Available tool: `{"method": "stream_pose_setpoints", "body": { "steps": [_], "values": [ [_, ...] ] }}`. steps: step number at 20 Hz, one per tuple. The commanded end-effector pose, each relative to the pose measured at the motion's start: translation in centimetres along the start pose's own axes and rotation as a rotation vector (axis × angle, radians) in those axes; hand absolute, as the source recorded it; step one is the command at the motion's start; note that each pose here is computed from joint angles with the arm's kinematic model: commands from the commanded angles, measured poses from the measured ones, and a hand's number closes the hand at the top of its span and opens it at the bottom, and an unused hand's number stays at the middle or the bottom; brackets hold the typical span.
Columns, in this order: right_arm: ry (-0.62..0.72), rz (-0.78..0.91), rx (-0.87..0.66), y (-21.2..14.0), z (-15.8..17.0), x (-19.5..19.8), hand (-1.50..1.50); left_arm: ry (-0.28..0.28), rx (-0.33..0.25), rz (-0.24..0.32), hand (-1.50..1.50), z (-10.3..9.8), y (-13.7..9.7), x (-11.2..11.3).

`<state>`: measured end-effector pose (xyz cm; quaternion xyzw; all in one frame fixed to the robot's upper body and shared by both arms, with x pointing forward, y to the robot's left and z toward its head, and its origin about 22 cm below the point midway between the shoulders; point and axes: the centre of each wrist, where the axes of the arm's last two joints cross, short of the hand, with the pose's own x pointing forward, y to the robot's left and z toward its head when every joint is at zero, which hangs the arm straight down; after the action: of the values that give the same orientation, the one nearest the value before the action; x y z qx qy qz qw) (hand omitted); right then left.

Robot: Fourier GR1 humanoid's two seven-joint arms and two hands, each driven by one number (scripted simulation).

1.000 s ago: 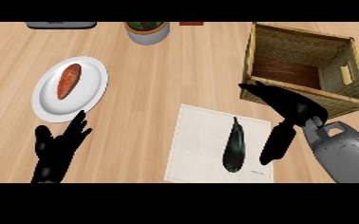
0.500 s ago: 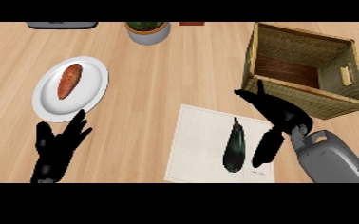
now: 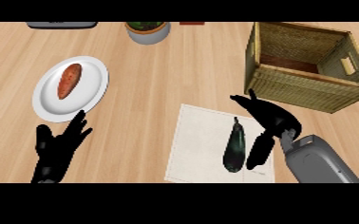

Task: Pick the eggplant from the placemat and place it in the basket

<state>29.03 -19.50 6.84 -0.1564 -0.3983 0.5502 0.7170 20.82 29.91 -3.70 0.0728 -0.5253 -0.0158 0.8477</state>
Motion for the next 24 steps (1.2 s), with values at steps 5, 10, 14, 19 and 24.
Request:
{"method": "stream_pose_setpoints", "body": {
  "steps": [5,10,14,19,24],
  "values": [
    [0.074,0.042,0.089,1.8,-1.4,1.1,-1.5,0.09,-0.004,-0.013,0.0,0.9,0.5,-1.6],
    [0.07,0.03,0.082,3.0,-2.5,-1.4,-1.5,0.117,0.004,0.002,0.0,-0.2,-1.1,-1.6],
    [0.059,0.018,0.081,3.8,-4.3,0.6,-1.5,0.095,-0.01,0.012,0.0,0.4,-2.1,-0.6],
    [0.051,0.022,0.091,4.3,-2.7,-0.5,-1.5,0.1,0.008,-0.017,0.0,0.0,-1.8,-1.3],
    [0.006,0.112,0.064,4.2,-3.6,0.2,1.5,0.088,0.009,-0.018,0.0,0.6,0.3,-1.5]
  ]
}}
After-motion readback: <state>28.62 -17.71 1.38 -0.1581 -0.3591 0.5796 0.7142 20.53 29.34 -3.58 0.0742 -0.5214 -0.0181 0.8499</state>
